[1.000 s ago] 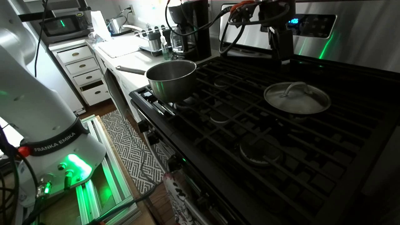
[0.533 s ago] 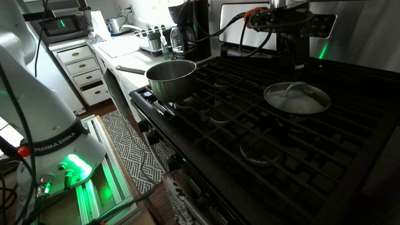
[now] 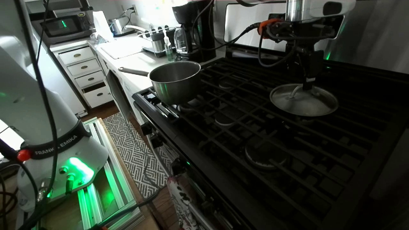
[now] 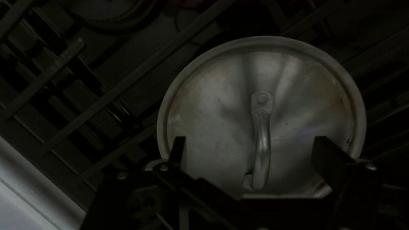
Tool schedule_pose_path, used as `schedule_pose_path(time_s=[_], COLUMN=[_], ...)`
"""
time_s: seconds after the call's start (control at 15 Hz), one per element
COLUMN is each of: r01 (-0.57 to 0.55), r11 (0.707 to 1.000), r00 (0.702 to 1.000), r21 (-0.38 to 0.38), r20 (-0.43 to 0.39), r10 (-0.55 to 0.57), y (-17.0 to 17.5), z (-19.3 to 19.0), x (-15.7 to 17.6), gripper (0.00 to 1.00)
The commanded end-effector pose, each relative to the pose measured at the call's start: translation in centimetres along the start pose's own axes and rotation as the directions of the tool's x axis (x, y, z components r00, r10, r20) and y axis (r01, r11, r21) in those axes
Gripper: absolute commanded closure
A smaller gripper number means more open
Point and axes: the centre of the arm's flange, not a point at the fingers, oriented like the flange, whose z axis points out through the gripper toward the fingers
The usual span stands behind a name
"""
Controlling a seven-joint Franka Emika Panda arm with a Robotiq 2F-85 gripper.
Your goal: Move the pot to the left, then put the lid on the pot
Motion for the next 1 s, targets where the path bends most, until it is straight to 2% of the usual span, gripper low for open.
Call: schedule_pose_path(time_s=[0.0, 0.13, 0.2, 0.73, 0.87, 0.93], r01=[0.017, 0.025, 0.028, 0.031, 0.031, 0.030], r11=[1.000, 1.000, 1.000, 0.999, 0.999, 0.999], r00=[0.999, 0.998, 0.998, 0.997, 0.996, 0.996], r21=[0.005, -0.001, -0.003, -0.011, -0.011, -0.010], r20=[0.043, 0.052, 0.055, 0.076, 0.079, 0.079], r10=[-0.017, -0.025, -0.027, -0.030, -0.030, -0.029], y=[-0.4, -0.7, -0.9, -1.0, -0.9, -0.7], z=[1.2, 1.6, 1.7, 2.1, 2.0, 2.0], x=[2.5, 2.7, 2.8, 3.5, 3.5, 3.5], gripper=[0.26, 0.31, 0.37, 0.95, 1.00, 0.97])
